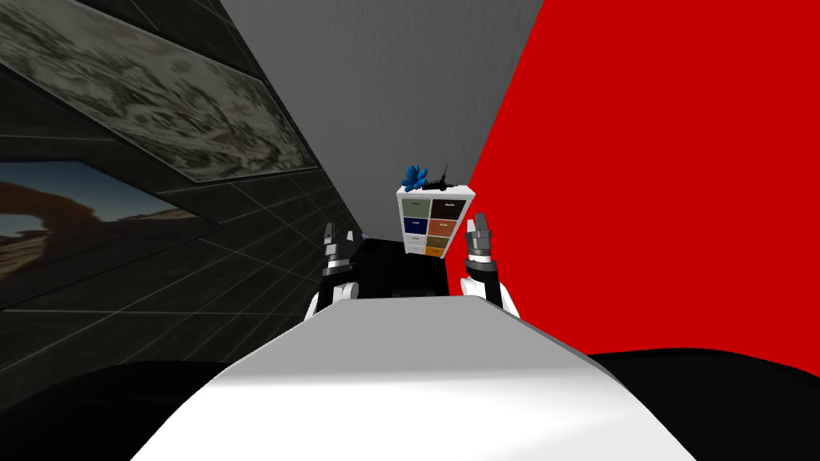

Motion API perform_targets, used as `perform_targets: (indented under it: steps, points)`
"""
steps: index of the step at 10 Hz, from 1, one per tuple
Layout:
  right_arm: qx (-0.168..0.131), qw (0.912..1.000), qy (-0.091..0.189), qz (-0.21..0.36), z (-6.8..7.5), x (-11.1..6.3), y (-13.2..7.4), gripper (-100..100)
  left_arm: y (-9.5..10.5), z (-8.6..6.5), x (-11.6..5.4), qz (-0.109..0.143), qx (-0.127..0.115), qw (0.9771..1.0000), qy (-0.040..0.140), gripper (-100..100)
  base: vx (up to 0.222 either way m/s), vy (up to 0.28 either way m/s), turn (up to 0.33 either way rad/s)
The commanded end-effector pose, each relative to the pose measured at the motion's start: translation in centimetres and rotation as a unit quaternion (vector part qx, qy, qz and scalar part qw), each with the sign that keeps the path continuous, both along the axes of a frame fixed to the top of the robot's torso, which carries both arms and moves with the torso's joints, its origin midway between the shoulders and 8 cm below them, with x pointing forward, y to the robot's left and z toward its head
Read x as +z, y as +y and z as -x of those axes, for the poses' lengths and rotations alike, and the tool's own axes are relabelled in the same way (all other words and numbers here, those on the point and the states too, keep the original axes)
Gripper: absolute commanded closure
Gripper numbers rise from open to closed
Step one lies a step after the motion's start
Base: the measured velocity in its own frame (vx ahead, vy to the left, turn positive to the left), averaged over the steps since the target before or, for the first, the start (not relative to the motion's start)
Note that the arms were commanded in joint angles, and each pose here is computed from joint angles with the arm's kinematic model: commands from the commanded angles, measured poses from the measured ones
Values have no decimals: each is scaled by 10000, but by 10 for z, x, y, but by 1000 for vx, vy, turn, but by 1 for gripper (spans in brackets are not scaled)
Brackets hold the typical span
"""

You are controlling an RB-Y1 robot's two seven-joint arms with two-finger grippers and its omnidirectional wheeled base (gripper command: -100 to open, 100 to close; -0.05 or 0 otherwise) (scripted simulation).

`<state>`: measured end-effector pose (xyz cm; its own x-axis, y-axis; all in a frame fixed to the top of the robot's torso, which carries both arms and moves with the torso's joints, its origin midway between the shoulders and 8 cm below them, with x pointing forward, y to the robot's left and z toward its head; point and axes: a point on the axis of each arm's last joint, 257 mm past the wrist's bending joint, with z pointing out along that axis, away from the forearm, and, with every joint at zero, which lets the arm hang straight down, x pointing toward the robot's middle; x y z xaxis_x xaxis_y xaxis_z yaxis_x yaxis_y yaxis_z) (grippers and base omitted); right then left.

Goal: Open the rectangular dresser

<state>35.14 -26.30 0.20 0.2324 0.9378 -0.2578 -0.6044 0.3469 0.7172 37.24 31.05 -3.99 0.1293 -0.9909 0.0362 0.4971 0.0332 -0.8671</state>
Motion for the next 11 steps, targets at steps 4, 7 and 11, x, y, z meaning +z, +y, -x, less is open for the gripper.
perform_targets:
  steps: [4,7,11]
  points:
    - [0,10000,-1,0,0,0,0,0,0,0,0,0,0,10000,-1,0,0,0,0]
    - [0,10000,-2,0,0,0,0,0,0,0,0,-1,0,10000,-2,0,0,0,0]
    - [78,9985,317,448,-13,-17,15,-100,0,0,0,0,0,10000,1,0,21,6,-2]
